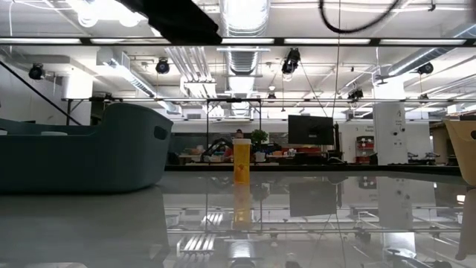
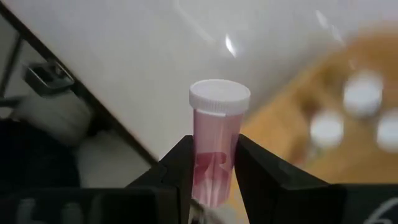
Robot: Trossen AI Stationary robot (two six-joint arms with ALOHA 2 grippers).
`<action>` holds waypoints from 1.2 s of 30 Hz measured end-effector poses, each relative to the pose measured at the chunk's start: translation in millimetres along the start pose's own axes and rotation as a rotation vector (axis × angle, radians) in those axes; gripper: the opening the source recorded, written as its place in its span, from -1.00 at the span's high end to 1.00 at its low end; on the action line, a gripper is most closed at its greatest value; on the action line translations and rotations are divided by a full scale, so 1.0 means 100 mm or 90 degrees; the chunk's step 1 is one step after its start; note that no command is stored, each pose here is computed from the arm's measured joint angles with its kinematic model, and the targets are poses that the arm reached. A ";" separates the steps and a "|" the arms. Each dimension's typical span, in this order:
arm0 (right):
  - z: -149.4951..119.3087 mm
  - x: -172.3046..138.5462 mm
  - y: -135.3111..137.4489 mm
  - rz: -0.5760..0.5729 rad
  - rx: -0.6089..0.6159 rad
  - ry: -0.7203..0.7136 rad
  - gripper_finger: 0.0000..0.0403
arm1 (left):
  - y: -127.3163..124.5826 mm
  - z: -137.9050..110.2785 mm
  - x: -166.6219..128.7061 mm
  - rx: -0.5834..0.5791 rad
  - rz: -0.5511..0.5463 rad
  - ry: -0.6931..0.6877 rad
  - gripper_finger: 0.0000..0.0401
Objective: Pick and place medicine bottles into bin by pill shape (circle, oval)
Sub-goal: Put the pink bottled capsules into the yellow bin
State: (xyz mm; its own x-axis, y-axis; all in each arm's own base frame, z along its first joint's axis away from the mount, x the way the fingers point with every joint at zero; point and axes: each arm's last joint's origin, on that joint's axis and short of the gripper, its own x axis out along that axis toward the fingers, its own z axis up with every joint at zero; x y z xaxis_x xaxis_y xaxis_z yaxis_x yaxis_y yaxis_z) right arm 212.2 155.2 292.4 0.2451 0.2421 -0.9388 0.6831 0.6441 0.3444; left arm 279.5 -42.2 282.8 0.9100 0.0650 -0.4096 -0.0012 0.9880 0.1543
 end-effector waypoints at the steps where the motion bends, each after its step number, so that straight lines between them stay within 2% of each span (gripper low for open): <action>1: -0.05 0.02 0.00 -0.006 0.018 0.021 0.53 | 0.00 -0.02 -0.01 0.000 0.000 0.001 -0.15; 6: -0.33 0.09 -0.10 -0.061 0.118 0.106 0.53 | 0.02 -0.05 -0.08 -0.007 0.002 -0.027 -0.15; 11: -0.54 0.08 -0.27 -0.101 0.204 0.114 0.53 | 0.03 -0.02 -0.17 -0.014 0.002 -0.041 -0.15; 21: -0.59 0.29 -0.67 -0.194 0.356 0.070 0.53 | 0.03 0.00 -0.21 -0.011 0.000 -0.050 -0.15; 26: -0.58 0.36 -0.74 -0.216 0.392 0.057 0.53 | 0.03 0.00 -0.21 0.004 0.000 -0.050 -0.15; 36: -0.58 0.37 -0.74 -0.217 0.395 0.057 0.52 | 0.03 0.00 -0.21 0.005 0.000 -0.049 -0.15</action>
State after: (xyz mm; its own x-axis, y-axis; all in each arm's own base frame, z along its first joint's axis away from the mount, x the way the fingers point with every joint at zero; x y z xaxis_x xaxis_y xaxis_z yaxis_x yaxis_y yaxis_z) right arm 130.4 158.9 232.3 -0.0911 0.1766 -0.9801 0.9838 0.1688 -0.0610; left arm 260.8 -40.6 291.4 0.9394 0.0539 -0.3387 0.0017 0.9868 0.1618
